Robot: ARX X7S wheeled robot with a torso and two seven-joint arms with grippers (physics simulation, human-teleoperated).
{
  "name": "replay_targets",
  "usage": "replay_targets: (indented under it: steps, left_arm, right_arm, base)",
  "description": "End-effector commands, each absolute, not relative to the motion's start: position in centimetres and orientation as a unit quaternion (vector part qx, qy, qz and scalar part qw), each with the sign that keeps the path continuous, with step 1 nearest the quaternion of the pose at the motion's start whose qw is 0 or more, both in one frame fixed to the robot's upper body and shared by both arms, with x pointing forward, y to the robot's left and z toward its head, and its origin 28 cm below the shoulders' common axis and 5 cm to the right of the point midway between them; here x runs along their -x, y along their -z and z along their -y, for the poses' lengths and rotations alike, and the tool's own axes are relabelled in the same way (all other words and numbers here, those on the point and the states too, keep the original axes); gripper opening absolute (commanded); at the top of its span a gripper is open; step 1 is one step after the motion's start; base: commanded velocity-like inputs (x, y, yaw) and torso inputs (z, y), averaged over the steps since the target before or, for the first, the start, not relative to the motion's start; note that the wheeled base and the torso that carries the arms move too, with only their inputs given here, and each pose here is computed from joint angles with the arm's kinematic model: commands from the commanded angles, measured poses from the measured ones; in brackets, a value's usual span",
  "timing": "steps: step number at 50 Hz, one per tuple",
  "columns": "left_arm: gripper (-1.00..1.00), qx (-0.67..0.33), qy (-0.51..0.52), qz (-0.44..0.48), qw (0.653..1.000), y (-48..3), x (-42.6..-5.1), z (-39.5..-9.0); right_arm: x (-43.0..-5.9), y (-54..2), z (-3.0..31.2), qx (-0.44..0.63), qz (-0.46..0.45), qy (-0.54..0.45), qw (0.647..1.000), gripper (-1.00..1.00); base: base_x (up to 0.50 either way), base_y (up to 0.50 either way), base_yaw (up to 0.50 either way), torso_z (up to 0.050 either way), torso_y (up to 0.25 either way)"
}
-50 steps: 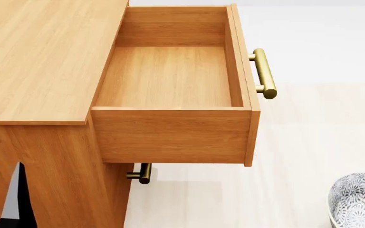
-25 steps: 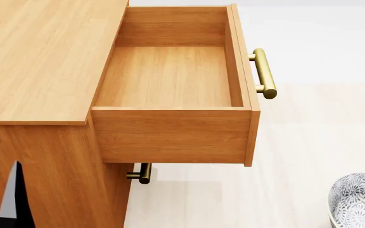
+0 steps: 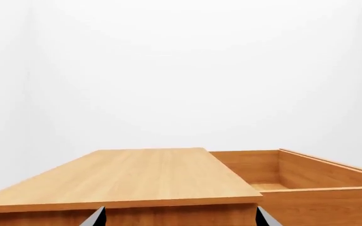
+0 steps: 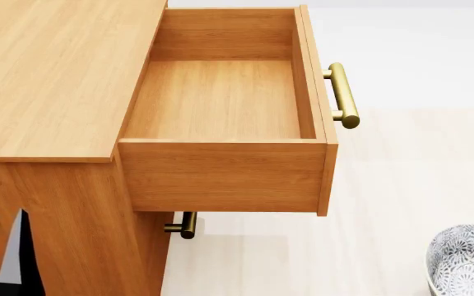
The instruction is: Put the bowl on top of the cabinet.
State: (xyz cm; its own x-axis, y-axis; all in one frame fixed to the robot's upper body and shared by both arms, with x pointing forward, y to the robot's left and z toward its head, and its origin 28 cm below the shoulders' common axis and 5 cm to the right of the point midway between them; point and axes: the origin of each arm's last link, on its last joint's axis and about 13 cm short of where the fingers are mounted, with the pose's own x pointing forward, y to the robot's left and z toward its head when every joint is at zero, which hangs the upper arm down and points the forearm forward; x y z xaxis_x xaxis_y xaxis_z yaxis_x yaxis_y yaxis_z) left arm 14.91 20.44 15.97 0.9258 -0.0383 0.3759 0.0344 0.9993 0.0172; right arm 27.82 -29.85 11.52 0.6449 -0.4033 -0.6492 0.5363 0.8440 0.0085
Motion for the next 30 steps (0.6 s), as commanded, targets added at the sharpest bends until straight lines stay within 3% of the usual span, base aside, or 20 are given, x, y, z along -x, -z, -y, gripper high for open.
replay_targets:
  steps: [1,28,29,30]
  left_arm:
    - [1.00,-0.007,0.019,0.190,0.982,-15.9,-14.9,-20.4]
    - [1.00,-0.009,0.018,0.186,0.982,-15.8,-15.1,-20.5]
    - [1.00,-0.009,0.017,0.186,0.982,-15.7,-15.1,-20.5]
    - [1.00,-0.009,0.017,0.186,0.982,-15.7,-15.1,-20.5]
  right_arm:
    - [-27.9,-10.7,29.8,-0.103,-0.336,0.261,0.899,1.00]
    - [-28.3,-8.9,29.5,-0.110,-0.349,0.259,0.894,1.00]
    - [-28.3,-8.9,29.5,-0.110,-0.349,0.257,0.894,-1.00]
    - [-28.3,-8.9,29.5,-0.114,-0.347,0.259,0.894,-1.00]
  base:
    - [0.00,0.00,0.00,0.000,0.000]
    - [0.00,0.00,0.00,0.000,0.000]
    - [0.00,0.00,0.00,0.000,0.000]
    - [0.00,0.00,0.00,0.000,0.000]
